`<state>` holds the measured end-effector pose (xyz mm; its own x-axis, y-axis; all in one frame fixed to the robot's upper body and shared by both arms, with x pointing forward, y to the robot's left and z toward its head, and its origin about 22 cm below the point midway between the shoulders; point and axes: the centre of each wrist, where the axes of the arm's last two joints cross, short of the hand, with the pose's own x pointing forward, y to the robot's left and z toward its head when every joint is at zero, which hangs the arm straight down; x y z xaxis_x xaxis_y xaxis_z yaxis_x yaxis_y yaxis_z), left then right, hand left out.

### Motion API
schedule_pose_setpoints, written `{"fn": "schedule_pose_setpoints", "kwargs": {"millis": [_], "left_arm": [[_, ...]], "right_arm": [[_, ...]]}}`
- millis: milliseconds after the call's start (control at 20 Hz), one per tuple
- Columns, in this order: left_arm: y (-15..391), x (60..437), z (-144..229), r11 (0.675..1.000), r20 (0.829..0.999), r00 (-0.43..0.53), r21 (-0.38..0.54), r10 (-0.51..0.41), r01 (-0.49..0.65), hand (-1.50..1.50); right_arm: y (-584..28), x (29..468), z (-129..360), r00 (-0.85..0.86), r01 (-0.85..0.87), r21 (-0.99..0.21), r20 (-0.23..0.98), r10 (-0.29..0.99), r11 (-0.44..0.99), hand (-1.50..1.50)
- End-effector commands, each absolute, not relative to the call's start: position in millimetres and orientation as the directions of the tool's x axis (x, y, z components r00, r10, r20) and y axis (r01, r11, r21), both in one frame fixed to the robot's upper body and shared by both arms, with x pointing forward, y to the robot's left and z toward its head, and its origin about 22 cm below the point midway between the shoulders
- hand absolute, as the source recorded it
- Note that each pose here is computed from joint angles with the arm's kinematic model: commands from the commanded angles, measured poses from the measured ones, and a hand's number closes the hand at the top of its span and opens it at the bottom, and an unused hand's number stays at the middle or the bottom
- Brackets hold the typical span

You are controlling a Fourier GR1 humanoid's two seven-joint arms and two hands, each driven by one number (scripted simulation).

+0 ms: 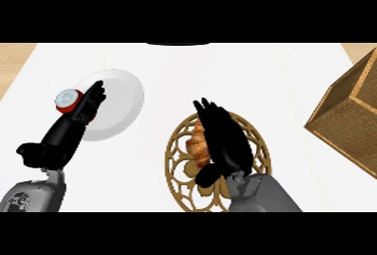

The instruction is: Pick the croissant from the placemat and place it in the basket

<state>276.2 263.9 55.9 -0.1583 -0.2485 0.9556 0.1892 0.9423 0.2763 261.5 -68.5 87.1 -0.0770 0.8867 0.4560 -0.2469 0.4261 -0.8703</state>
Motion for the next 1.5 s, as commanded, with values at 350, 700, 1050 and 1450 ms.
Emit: {"fn": "schedule_pose_setpoints", "kwargs": {"millis": [350, 700, 1050, 1450], "left_arm": [[273, 282, 63, 0.94, 0.956, -0.158, 0.277, -0.248, 0.2, 0.0], [261, 270, 49, 0.943, 0.958, -0.154, 0.269, -0.241, 0.196, 0.0], [281, 278, 58, 0.94, 0.95, -0.172, 0.291, -0.262, 0.176, 0.0], [254, 279, 55, 0.941, 0.956, -0.157, 0.277, -0.25, 0.192, 0.0]], "right_arm": [[-44, 264, 72, -0.067, -0.262, -0.892, 0.396, 0.916, 0.367, -1.5], [-69, 290, 29, -0.021, -0.284, -0.891, 0.375, 0.927, 0.354, -1.5], [-67, 280, 19, -0.008, -0.329, -0.875, 0.379, 0.925, 0.355, -1.5], [-55, 291, 4, -0.033, -0.425, -0.847, 0.366, 0.93, 0.318, 1.5]]}}
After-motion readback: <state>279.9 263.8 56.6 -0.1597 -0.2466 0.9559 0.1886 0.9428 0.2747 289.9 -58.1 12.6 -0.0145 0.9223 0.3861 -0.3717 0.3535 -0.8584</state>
